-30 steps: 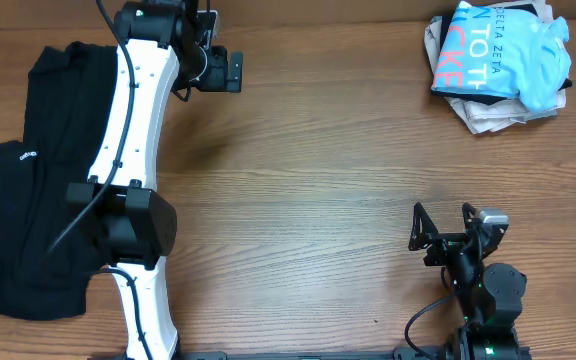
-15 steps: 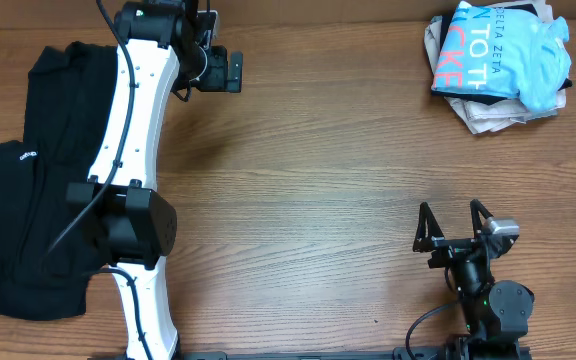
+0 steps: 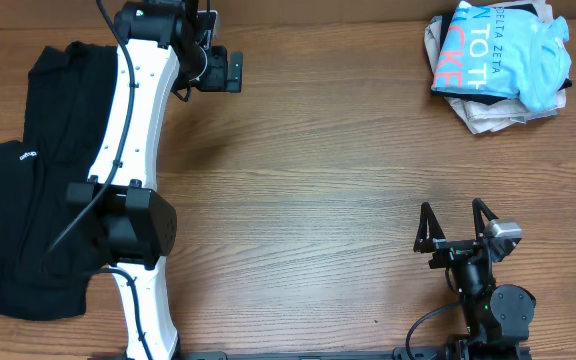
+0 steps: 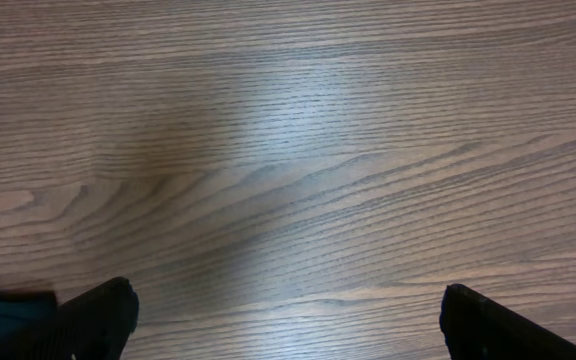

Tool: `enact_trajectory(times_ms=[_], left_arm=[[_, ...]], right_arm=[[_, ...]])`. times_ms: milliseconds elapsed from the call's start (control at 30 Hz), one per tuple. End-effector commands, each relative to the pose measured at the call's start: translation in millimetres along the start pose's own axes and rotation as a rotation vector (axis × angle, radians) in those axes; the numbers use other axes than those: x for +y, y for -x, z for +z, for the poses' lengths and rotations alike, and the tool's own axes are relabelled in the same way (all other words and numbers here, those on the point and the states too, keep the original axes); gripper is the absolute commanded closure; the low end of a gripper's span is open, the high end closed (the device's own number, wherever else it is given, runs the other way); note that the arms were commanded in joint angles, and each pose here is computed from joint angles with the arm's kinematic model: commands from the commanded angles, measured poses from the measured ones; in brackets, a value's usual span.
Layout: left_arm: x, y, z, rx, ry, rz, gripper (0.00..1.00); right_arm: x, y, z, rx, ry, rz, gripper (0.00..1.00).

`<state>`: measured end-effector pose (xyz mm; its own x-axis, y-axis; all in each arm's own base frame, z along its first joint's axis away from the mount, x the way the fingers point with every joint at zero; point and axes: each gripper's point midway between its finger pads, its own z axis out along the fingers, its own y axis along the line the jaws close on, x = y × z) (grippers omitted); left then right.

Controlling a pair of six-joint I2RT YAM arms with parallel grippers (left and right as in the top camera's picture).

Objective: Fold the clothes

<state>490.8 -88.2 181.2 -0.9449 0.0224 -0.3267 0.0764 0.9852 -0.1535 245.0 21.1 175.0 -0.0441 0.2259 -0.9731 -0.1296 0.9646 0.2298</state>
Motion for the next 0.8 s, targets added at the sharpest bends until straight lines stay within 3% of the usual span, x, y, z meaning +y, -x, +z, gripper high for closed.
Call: enact_trajectory(times_ms=[0,467,633,767], left_arm=[[3,7,-9,-0.031,0.003,-0.019,0.0],[-2,7,-15,-0.042,-0.001,-0.01,0.0],[-11,5,-48,-0.099,-0.012,0.008,0.0],[-6,-16,-85,-0.133,-0.01,-0.002,0.0]], right_arm=[[-2,-1,0,-0.006,-0.009,-0.004,0.0],[-2,-1,0,-0.006,-0.009,-0.004,0.0],[-2,-1,0,-0.006,-0.01,-0.004,0.0],[-2,-1,0,-0.006,-0.009,-0.004,0.0]])
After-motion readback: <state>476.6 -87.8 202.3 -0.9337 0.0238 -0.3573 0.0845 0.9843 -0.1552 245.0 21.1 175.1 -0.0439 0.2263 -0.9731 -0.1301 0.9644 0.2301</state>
